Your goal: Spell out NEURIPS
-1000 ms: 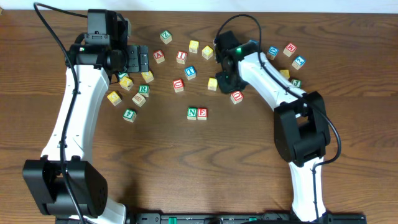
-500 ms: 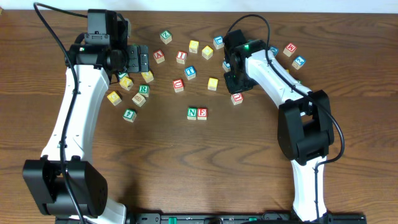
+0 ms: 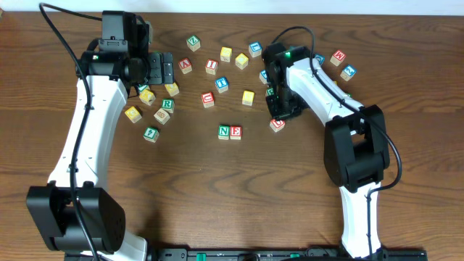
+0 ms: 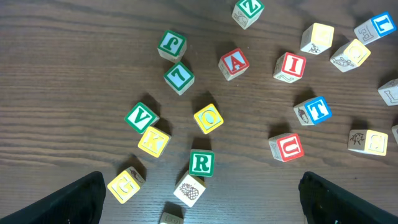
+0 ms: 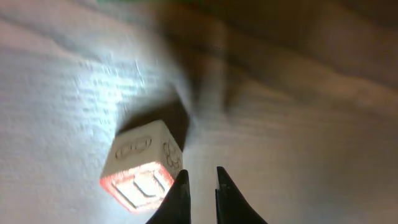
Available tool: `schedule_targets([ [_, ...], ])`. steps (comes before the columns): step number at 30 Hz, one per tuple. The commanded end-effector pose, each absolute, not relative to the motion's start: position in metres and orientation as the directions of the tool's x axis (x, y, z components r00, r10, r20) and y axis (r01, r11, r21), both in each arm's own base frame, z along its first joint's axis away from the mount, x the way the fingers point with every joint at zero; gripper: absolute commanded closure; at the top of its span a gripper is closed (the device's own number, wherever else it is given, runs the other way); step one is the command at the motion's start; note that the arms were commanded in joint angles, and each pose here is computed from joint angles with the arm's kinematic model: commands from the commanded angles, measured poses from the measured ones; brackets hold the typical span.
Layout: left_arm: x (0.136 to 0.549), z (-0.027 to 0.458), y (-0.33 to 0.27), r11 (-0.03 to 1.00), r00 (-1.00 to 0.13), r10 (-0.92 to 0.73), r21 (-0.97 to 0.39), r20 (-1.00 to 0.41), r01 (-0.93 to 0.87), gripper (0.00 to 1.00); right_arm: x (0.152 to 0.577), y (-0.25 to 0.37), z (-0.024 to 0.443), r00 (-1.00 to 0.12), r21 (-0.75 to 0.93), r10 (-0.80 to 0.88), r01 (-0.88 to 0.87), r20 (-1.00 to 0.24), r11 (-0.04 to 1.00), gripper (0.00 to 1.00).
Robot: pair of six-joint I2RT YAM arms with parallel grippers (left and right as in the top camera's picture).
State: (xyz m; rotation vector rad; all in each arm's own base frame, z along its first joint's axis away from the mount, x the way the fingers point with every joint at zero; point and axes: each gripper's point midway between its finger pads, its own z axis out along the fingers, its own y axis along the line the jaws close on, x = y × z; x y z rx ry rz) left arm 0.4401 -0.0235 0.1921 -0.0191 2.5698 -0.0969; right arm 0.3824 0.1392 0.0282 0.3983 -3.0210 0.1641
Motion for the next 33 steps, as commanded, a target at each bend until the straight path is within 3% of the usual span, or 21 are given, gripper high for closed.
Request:
schedule_targets([
  [1, 0.441, 0.21, -0.021, 0.998, -0.818, -0.038, -0.068, -0.574, 0.002, 0.02, 0.38, 0.146, 0.035, -0.965, -0.069, -0.243, -0.251, 0.099, 0.966, 0.91],
  [11, 0.441, 0.21, -0.021, 0.998, -0.818, -0.038, -0.068, -0.574, 0.002, 0.02, 0.373, 0.157, 0.035, -0.961, -0.01, -0.248, -0.251, 0.119, 0.968, 0.92],
  [16, 0.441, 0.21, -0.021, 0.998, -0.818, -0.038, -0.068, -0.574, 0.002, 0.02, 0.38, 0.159, 0.04, -0.965, -0.005, -0.248, -0.249, 0.082, 0.968, 0.99],
  [20, 0.441, 0.21, -0.021, 0.998, -0.818, -0.038, -0.068, -0.574, 0.002, 0.02, 0.392, 0.164, 0.068, -0.972, 0.009, -0.233, -0.234, -0.021, 0.972, 0.91],
  [24, 0.441, 0.21, -0.021, 0.998, -0.818, -0.038, -0.068, -0.574, 0.002, 0.02, 0.398, 0.166, 0.101, -0.973, 0.025, -0.203, -0.207, -0.114, 0.978, 0.71],
  [28, 0.441, 0.21, -0.021, 0.998, -0.818, -0.038, -0.068, -0.574, 0.002, 0.02, 0.391, 0.164, 0.102, -0.975, 0.025, -0.201, -0.204, -0.092, 0.979, 0.63],
  [33, 0.441, 0.21, -0.021, 0.998, -0.818, -0.038, -0.068, -0.574, 0.002, 0.02, 0.383, 0.17, 0.086, -0.966, 0.032, -0.251, -0.253, -0.063, 0.967, 0.62],
])
